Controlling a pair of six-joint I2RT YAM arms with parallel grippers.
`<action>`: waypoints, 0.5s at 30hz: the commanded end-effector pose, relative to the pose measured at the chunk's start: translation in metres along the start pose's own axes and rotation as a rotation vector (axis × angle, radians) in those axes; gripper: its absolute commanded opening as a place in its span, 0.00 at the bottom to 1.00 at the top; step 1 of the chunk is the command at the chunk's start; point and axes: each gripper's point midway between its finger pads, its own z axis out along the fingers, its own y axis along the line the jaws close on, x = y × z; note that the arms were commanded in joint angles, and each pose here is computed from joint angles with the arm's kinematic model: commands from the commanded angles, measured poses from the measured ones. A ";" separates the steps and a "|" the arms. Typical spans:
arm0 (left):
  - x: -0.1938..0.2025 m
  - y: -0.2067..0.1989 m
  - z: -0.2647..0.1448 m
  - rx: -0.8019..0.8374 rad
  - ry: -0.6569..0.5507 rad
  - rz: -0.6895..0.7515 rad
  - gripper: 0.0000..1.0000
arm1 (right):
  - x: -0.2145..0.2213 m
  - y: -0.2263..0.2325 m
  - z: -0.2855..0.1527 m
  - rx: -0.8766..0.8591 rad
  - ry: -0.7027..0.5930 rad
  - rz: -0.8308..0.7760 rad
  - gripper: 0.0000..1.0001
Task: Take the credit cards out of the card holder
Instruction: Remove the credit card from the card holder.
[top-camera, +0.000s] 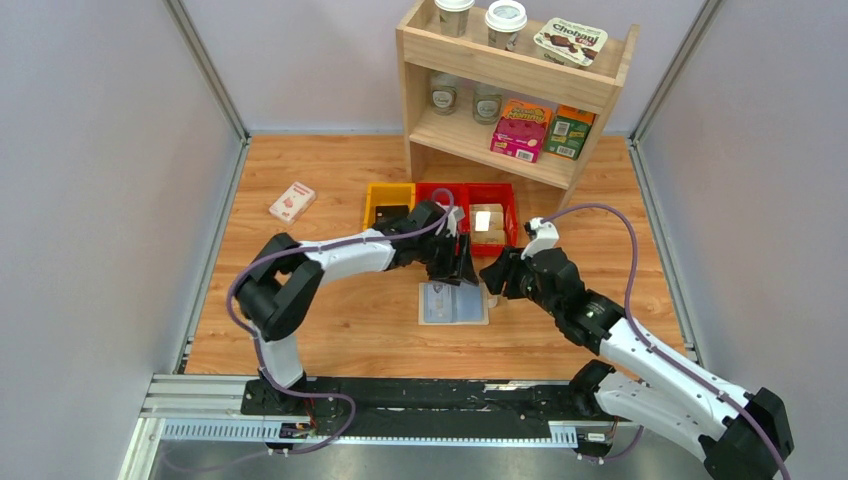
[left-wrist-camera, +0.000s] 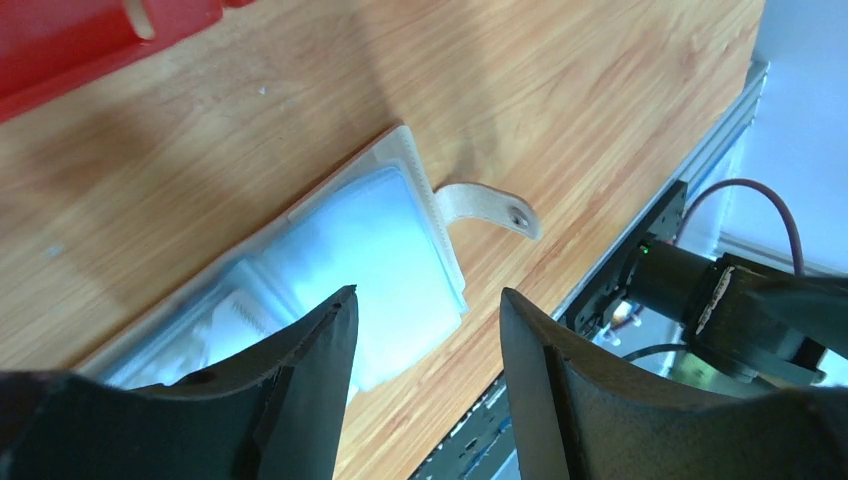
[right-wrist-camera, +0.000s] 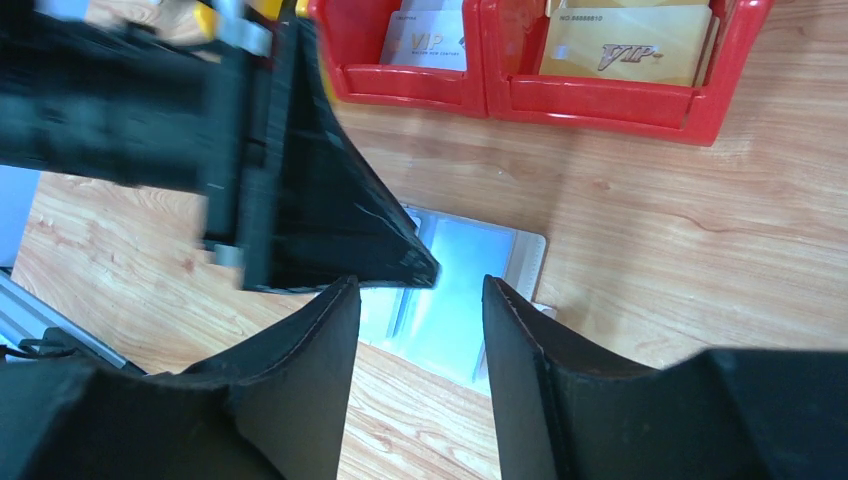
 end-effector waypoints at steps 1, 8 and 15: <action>-0.047 -0.027 -0.063 -0.057 -0.216 0.129 0.64 | -0.012 0.015 0.003 -0.064 -0.043 0.011 0.49; -0.036 0.006 -0.118 -0.243 -0.294 0.139 0.61 | 0.002 0.038 0.015 -0.176 0.039 0.026 0.44; 0.000 0.028 -0.120 -0.242 -0.270 0.104 0.51 | 0.027 0.059 0.046 -0.265 0.152 0.115 0.41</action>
